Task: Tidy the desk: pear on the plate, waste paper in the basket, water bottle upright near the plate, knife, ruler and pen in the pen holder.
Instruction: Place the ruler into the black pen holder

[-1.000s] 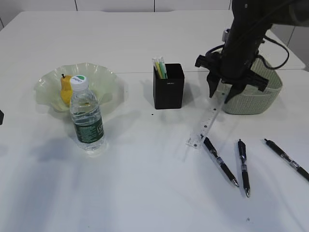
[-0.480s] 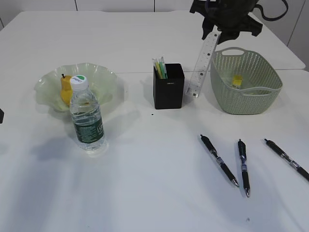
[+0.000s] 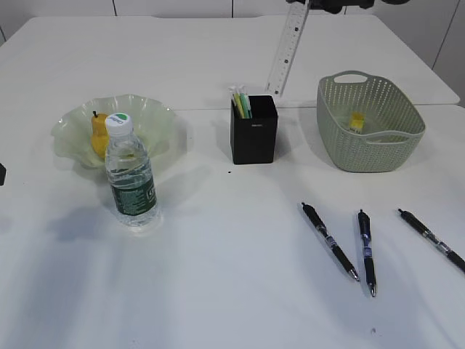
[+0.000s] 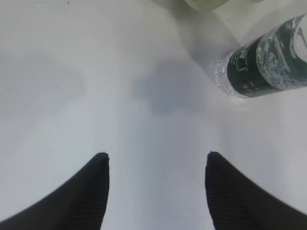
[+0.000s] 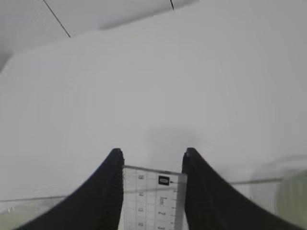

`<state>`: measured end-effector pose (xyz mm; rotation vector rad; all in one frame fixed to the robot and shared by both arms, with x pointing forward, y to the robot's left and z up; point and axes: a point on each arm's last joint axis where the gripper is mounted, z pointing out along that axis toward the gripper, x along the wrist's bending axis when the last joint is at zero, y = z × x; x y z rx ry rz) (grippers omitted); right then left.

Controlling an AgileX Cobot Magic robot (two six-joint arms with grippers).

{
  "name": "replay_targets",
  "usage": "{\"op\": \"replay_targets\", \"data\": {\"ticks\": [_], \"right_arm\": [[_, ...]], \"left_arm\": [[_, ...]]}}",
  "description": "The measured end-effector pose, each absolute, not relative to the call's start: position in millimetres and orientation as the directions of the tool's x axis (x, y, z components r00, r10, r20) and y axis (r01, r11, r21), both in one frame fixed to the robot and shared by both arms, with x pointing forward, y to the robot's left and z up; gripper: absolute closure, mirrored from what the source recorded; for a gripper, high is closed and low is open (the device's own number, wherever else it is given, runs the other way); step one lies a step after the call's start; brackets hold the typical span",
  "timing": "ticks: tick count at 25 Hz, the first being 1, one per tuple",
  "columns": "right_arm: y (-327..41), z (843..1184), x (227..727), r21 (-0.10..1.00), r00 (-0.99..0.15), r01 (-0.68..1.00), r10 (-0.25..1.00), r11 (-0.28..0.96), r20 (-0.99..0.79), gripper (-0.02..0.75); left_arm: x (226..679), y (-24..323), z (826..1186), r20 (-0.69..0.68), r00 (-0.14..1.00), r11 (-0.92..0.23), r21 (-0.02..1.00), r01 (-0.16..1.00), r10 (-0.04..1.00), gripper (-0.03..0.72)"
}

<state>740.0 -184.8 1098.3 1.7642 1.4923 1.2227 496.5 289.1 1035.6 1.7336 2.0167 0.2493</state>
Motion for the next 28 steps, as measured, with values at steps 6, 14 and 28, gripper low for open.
{"op": "replay_targets", "data": {"ticks": [6,14,28], "right_arm": [[-186,1113,746,0.94,-0.1,0.314,0.979,-0.137,0.176,0.462],[-182,1095,758,0.96,-0.132,0.269,0.984,-0.081,0.12,0.462],[-140,1052,762,0.938,-0.196,0.346,0.974,-0.038,0.112,0.462]], "left_arm": [[497,289,1036,-0.228,-0.095,0.187,0.429,0.884,0.969,0.241],[498,289,1036,-0.228,-0.095,0.189,0.441,0.877,0.969,0.241],[499,290,1037,-0.226,-0.094,0.191,0.455,0.87,0.97,0.241]]}}
